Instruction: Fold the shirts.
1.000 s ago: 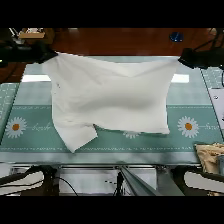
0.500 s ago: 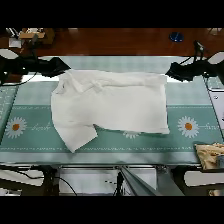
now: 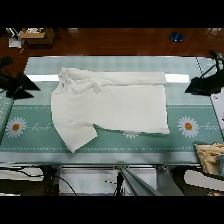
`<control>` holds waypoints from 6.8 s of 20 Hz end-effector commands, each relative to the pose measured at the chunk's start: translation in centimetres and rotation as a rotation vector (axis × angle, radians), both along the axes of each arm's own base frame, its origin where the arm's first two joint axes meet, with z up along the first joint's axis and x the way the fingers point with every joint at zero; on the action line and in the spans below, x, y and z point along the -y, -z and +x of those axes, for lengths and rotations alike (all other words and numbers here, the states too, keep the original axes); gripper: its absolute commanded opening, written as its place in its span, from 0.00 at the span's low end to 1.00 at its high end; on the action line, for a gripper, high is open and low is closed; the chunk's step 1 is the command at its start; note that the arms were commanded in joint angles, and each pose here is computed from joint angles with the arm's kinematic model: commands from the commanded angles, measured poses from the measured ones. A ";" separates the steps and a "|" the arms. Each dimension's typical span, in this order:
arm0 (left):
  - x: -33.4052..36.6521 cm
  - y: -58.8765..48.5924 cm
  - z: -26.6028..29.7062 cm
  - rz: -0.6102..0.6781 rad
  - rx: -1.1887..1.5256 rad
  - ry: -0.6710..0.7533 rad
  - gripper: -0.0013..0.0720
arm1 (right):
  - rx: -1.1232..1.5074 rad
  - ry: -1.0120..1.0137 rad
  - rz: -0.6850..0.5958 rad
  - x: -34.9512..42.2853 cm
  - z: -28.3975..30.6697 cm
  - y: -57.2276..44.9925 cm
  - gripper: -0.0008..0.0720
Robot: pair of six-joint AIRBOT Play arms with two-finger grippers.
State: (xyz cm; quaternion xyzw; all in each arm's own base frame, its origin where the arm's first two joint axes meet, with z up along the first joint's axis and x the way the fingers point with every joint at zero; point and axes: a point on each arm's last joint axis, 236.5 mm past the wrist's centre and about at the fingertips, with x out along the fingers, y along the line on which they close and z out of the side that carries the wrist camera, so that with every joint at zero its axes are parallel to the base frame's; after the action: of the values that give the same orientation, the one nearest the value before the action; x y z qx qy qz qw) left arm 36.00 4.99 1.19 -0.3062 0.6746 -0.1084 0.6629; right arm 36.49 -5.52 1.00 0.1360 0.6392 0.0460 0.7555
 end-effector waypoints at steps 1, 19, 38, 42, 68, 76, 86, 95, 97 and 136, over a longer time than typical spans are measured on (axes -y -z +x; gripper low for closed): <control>0.0 2.3 -5.8 -0.033 -0.164 -0.027 0.83 | -0.130 0.028 0.081 -0.9 -4.7 3.9 0.68; 7.7 13.7 -6.4 0.000 -0.093 -0.027 0.58 | 0.114 0.117 0.204 -4.3 -3.3 1.3 0.69; 10.7 12.7 -8.3 -0.056 -0.112 0.132 0.05 | -0.129 0.421 0.454 -5.6 -15.2 9.3 0.70; 10.7 12.7 -8.3 -0.057 -0.112 0.131 0.05 | -0.111 0.451 0.496 -8.1 -14.6 10.6 0.70; 16.5 -57.6 -14.8 0.246 1.920 0.096 0.04 | 1.506 -0.081 0.181 -13.2 -11.1 -52.4 0.04; 14.6 -56.8 -28.2 0.556 1.871 -0.216 0.04 | 1.622 0.091 -0.106 -12.4 -23.7 -56.6 0.04; 13.6 -34.7 -21.7 0.401 1.004 0.079 0.04 | 0.779 0.098 -0.293 -6.2 -21.7 -35.7 0.04; 12.2 -18.7 -2.6 0.052 0.669 0.079 0.04 | 0.447 0.070 0.103 -4.9 -1.9 -19.9 0.04; 12.8 -15.8 2.0 0.031 0.637 0.066 0.04 | 0.465 0.072 0.108 -4.7 2.6 -17.5 0.04; 10.5 5.0 9.0 -0.027 0.132 0.124 0.04 | 0.114 0.035 0.008 -6.5 10.6 4.1 0.04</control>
State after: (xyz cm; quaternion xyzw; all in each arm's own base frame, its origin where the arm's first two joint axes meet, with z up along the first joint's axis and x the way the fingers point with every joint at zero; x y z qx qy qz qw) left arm 46.54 -5.19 -2.42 -0.2698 0.6127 -0.1801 0.7207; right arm 48.15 0.63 -1.43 0.1429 0.5621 0.0471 0.8133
